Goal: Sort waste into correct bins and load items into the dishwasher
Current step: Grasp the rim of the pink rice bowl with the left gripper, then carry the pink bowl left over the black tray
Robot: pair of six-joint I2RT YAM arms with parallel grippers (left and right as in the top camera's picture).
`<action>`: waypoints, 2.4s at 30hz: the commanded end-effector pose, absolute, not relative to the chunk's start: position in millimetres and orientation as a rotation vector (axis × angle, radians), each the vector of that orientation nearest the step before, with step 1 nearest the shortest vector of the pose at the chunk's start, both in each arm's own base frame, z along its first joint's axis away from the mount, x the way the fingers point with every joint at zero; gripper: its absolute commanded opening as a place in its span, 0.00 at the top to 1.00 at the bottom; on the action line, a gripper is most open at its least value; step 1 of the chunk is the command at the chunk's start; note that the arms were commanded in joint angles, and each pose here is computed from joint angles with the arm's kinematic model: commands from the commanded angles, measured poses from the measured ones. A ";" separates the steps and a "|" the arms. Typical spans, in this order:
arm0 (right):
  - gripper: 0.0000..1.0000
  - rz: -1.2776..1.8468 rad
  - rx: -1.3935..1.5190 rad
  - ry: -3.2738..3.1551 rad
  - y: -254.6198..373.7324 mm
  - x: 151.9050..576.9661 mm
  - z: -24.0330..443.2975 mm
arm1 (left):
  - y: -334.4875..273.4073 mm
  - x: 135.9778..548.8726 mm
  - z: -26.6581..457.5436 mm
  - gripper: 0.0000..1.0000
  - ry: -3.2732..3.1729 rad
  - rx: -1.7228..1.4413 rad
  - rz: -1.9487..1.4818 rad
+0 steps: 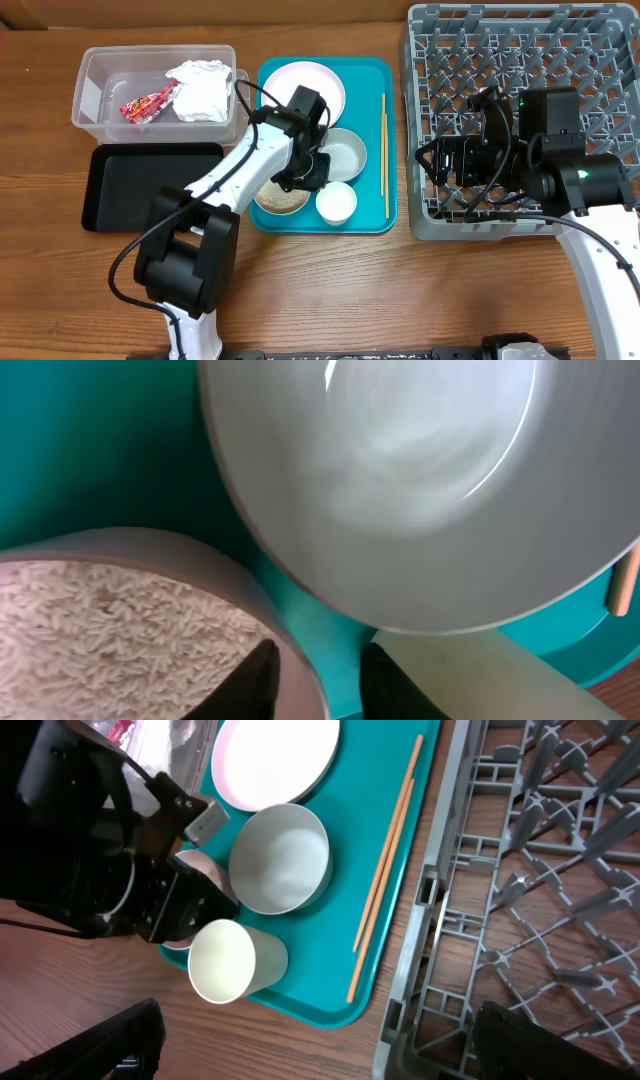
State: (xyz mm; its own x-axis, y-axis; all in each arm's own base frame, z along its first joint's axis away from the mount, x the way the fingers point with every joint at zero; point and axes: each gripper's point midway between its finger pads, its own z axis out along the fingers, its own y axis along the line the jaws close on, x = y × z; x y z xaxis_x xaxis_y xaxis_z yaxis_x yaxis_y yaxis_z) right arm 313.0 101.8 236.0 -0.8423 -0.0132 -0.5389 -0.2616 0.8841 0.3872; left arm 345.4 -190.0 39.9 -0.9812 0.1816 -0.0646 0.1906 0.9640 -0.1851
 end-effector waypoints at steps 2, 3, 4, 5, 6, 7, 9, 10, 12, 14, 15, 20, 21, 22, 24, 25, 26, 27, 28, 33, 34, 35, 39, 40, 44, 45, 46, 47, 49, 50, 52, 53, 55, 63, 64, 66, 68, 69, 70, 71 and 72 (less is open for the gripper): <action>0.00 0.627 -0.208 2.479 104.3 316.6 247.3 | -184.9 340.9 30.7 0.76 3.087 0.328 -0.230; 0.00 0.627 -0.208 2.479 104.1 316.6 247.3 | -184.5 340.9 30.5 0.76 3.087 0.328 -0.227; 0.00 0.627 -0.208 2.479 104.3 316.6 247.3 | -184.3 340.9 29.8 0.77 3.089 0.328 -0.224; 0.00 0.627 -0.208 2.479 104.3 316.6 247.3 | -184.2 340.7 29.3 0.77 3.091 0.328 -0.224; 0.00 0.627 -0.209 2.479 104.3 316.5 247.4 | -183.9 340.3 28.3 0.77 3.094 0.328 -0.222; 0.00 0.627 -0.208 2.479 104.3 316.6 247.3 | -183.7 340.0 27.3 0.77 3.097 0.328 -0.220; 0.00 0.627 -0.208 2.479 104.1 316.6 247.3 | -183.4 339.3 25.7 0.77 3.102 0.328 -0.217; 0.00 0.627 -0.208 2.479 104.1 316.6 247.3 | -183.2 339.0 25.5 0.77 3.103 0.328 -0.217; 0.00 0.627 -0.208 2.479 104.1 316.6 247.2 | -183.1 338.8 25.5 0.77 3.104 0.328 -0.216; 0.00 0.627 -0.208 2.479 104.1 316.6 247.3 | -183.1 338.6 25.4 0.78 3.104 0.328 -0.216; 0.00 0.627 -0.208 2.479 104.3 316.6 247.3 | -182.9 338.3 25.3 0.79 3.106 0.328 -0.216; 0.00 0.627 -0.207 2.483 104.0 316.0 246.8 | -182.3 337.2 25.1 0.81 3.110 0.328 -0.213; 0.00 0.627 -0.208 2.482 104.2 316.0 246.9 | -182.2 337.0 25.1 0.81 3.111 0.328 -0.212; 0.00 0.627 -0.207 2.483 104.0 316.0 246.8 | -182.0 336.9 25.0 0.81 3.112 0.328 -0.211; 0.00 0.627 -0.208 2.483 104.1 316.0 246.8 | -181.7 336.7 24.9 0.81 3.113 0.327 -0.208; 0.00 0.627 -0.208 2.483 104.1 315.9 246.8 | -181.5 336.5 24.6 0.81 3.114 0.327 -0.207; 0.00 0.628 -0.208 2.483 104.2 315.8 246.7 | -181.2 336.2 24.1 0.81 3.114 0.327 -0.206; 0.00 0.628 -0.208 2.483 104.2 315.7 246.8 | -180.7 335.8 23.5 0.81 3.115 0.327 -0.202; 0.00 0.627 -0.207 2.484 104.1 315.6 246.5 | -180.1 335.3 23.0 0.80 3.117 0.327 -0.198; 0.00 0.628 -0.206 2.487 103.9 315.1 246.3 | -174.4 336.3 21.6 0.83 3.120 0.279 -0.149; 0.00 0.628 -0.207 2.487 104.1 315.2 246.2 | -174.2 336.4 21.6 0.85 3.120 0.279 -0.146; 0.00 0.628 -0.207 2.486 104.1 315.1 246.3 | -174.2 336.3 21.6 0.86 3.120 0.279 -0.146; 0.00 0.628 -0.207 2.486 104.1 315.1 246.3 | -173.9 336.1 21.6 0.96 3.121 0.278 -0.145; 0.00 0.628 -0.206 2.487 104.0 315.2 246.2 | -173.8 335.7 21.5 0.96 3.123 0.278 -0.144; 0.00 0.628 -0.206 2.486 104.0 315.2 246.3 | -172.5 332.6 22.1 0.96 3.136 0.279 -0.139; 0.00 0.628 -0.207 2.487 104.1 315.2 246.2 | -172.0 331.5 22.7 0.96 3.141 0.279 -0.137; 0.00 0.628 -0.207 2.486 104.1 315.1 246.3 | -171.5 330.1 23.5 0.96 3.146 0.279 -0.135; 0.00 0.628 -0.206 2.487 104.0 315.2 246.2 | -171.5 328.5 25.5 0.96 3.151 0.279 -0.139; 0.00 0.628 -0.206 2.486 104.0 315.3 246.3 | -172.0 326.9 31.6 0.96 3.159 0.271 -0.154; 0.00 0.627 -0.206 2.486 104.0 315.3 246.4 | -172.1 327.9 35.6 0.96 3.156 0.264 -0.155; 0.00 0.628 -0.206 2.486 104.0 315.3 246.3 | -173.4 332.1 47.8 0.96 3.142 0.259 -0.169; 0.00 0.627 -0.206 2.486 104.0 315.4 246.3 | -173.7 334.4 54.5 0.96 3.137 0.256 -0.172; 0.00 0.628 -0.207 2.486 104.1 315.3 246.3 | -175.2 339.3 72.1 0.96 3.125 0.255 -0.177; 0.00 0.627 -0.207 2.485 104.0 315.5 246.5 | -166.4 355.2 145.7 0.96 3.082 0.232 -0.196; 0.00 0.627 -0.207 2.484 104.0 315.7 246.7 | -163.3 355.7 152.2 0.96 3.083 0.218 -0.199; 0.00 0.627 -0.208 2.480 104.1 316.4 247.2 | -157.0 354.9 163.4 0.96 3.089 0.210 -0.229; 0.00 0.626 -0.208 2.478 104.1 316.8 247.3 | -151.5 352.1 170.6 0.96 3.099 0.202 -0.277; 0.00 0.626 -0.208 2.478 104.0 316.8 247.4 | -147.8 350.6 173.1 0.96 3.105 0.189 -0.308; 0.00 0.626 -0.208 2.478 104.0 316.8 247.4 | -143.9 349.3 175.1 0.96 3.111 0.176 -0.328; 0.00 0.626 -0.208 2.479 104.0 316.7 247.3 | -139.2 348.2 177.0 0.96 3.116 0.163 -0.342; 0.00 0.626 -0.208 2.478 104.0 316.8 247.4 | -131.8 347.6 179.3 0.96 3.120 0.133 -0.341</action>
